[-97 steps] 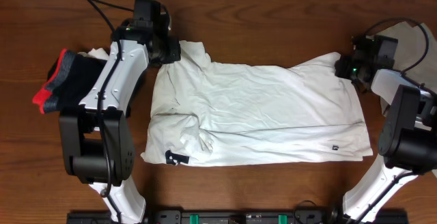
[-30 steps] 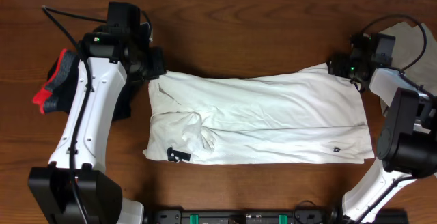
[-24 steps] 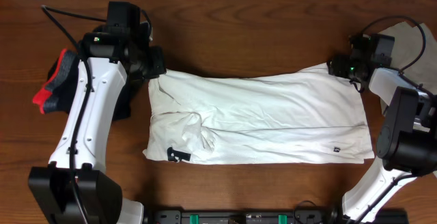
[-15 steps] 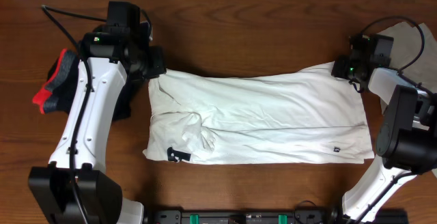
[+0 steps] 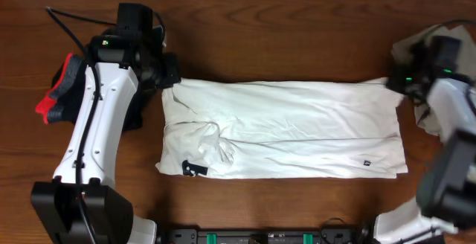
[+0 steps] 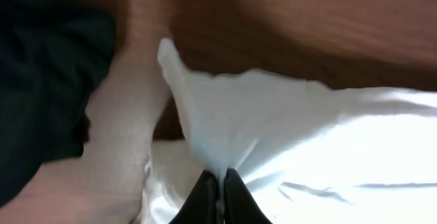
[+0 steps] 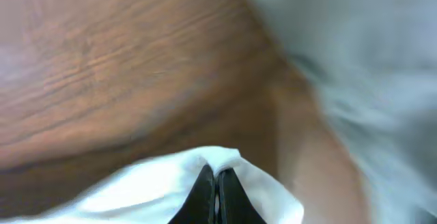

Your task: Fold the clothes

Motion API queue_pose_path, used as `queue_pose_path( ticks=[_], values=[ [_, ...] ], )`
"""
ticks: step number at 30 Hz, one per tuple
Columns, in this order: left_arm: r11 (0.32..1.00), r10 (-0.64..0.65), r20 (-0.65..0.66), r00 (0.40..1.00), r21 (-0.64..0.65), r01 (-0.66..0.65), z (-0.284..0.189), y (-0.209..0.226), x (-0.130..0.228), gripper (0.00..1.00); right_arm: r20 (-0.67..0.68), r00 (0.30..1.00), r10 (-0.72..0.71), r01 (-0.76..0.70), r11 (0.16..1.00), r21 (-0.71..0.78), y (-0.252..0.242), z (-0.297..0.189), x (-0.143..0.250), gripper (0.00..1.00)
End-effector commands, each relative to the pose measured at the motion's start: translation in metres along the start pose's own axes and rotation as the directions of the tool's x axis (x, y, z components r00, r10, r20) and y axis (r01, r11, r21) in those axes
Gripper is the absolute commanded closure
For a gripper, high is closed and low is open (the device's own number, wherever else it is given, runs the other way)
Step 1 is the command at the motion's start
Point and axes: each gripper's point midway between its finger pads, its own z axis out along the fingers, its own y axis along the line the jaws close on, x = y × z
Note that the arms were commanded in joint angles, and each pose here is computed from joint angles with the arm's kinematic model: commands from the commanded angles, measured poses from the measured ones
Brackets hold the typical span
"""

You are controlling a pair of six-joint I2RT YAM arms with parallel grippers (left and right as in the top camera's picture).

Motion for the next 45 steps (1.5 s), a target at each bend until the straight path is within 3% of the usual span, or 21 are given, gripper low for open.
queue_pose_path(
  ticks=[1, 4, 14, 34, 36, 37, 39, 40, 45],
  values=[
    [1.000, -0.011, -0.023, 1.000, -0.010, 0.011, -0.004, 0.003, 0.007, 0.94, 0.086, 0.994, 0.074, -0.080, 0.995, 0.067, -0.023, -0.044, -0.020, 0.99],
    [1.000, -0.018, -0.059, 0.998, -0.020, 0.017, -0.004, 0.005, 0.016, 0.94, 0.068, 0.993, 0.100, -0.105, 0.991, 0.081, -0.031, -0.062, -0.011, 0.99],
    [0.997, -0.052, -0.232, 0.971, -0.069, 0.036, -0.009, 0.015, 0.060, 0.94, -0.211, 0.967, 0.146, -0.105, 0.976, 0.193, -0.045, -0.076, 0.063, 0.99],
    [0.989, -0.096, -0.464, 0.881, -0.141, 0.034, 0.021, 0.034, 0.133, 0.94, -0.308, 0.937, 0.164, -0.052, 0.938, 0.342, -0.070, -0.089, 0.091, 0.99],
    [0.988, -0.102, -0.483, 0.870, -0.148, 0.034, 0.022, 0.036, 0.139, 0.94, -0.309, 0.937, 0.164, -0.052, 0.938, 0.342, -0.070, -0.089, 0.091, 0.94],
    [0.988, -0.105, -0.493, 0.864, -0.152, 0.034, 0.024, 0.037, 0.143, 0.93, -0.309, 0.937, 0.164, -0.052, 0.938, 0.342, -0.069, -0.089, 0.091, 0.85],
    [0.987, -0.109, -0.504, 0.857, -0.156, 0.034, 0.024, 0.038, 0.147, 0.71, -0.311, 0.936, 0.165, -0.052, 0.938, 0.342, -0.069, -0.089, 0.092, 0.69],
    [0.987, -0.110, -0.509, 0.854, -0.158, 0.034, 0.024, 0.039, 0.148, 0.67, -0.312, 0.936, 0.164, -0.051, 0.938, 0.342, -0.069, -0.089, 0.092, 0.69],
    [0.986, -0.116, -0.526, 0.843, -0.164, 0.033, 0.021, 0.039, 0.153, 0.63, -0.313, 0.935, 0.165, -0.053, 0.940, 0.337, -0.068, -0.089, 0.092, 0.70]
  ],
)
